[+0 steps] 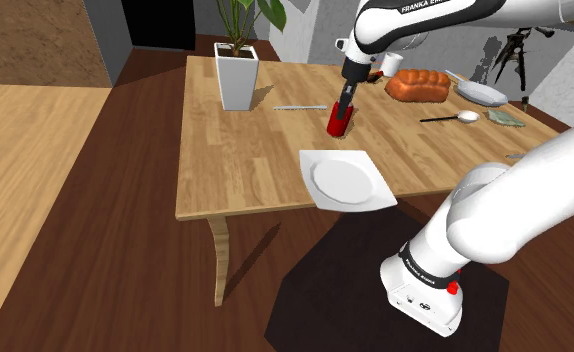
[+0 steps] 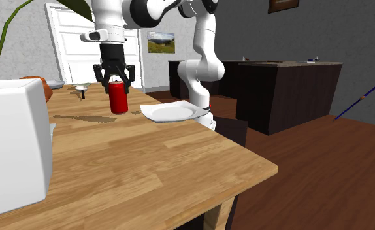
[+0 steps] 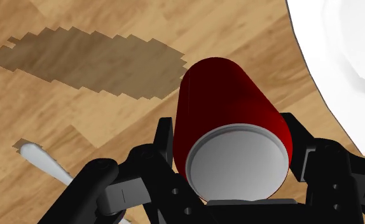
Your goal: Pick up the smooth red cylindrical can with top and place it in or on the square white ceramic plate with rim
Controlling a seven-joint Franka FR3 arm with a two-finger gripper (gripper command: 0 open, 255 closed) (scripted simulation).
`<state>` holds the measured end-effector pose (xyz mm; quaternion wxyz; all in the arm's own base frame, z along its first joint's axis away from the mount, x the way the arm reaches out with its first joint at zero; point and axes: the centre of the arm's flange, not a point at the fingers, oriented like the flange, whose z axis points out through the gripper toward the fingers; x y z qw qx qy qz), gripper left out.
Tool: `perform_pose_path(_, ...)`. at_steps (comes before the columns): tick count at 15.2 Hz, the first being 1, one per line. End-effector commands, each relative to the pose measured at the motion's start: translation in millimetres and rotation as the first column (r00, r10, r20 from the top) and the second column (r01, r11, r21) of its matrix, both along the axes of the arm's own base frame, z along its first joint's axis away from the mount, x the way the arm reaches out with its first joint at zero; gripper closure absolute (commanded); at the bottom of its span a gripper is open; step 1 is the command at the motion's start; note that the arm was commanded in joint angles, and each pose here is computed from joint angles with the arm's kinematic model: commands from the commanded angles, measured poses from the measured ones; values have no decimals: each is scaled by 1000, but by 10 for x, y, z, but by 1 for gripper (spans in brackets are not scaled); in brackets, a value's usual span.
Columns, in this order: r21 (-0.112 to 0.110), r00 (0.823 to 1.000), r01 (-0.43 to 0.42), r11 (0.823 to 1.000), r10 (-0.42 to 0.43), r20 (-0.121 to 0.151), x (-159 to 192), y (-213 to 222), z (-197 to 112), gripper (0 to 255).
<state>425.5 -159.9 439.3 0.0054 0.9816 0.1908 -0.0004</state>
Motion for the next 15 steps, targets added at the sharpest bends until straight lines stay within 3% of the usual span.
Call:
perform_pose_path(1, 0, 1000, 0, 1000, 0, 0, 0, 4, 99, 255)
perform_pose_path(13, 0, 1000, 0, 1000, 0, 0, -1, 4, 697, 255)
perform_pose_path(15, 0, 1000, 0, 1000, 0, 0, -177, 197, 731, 255)
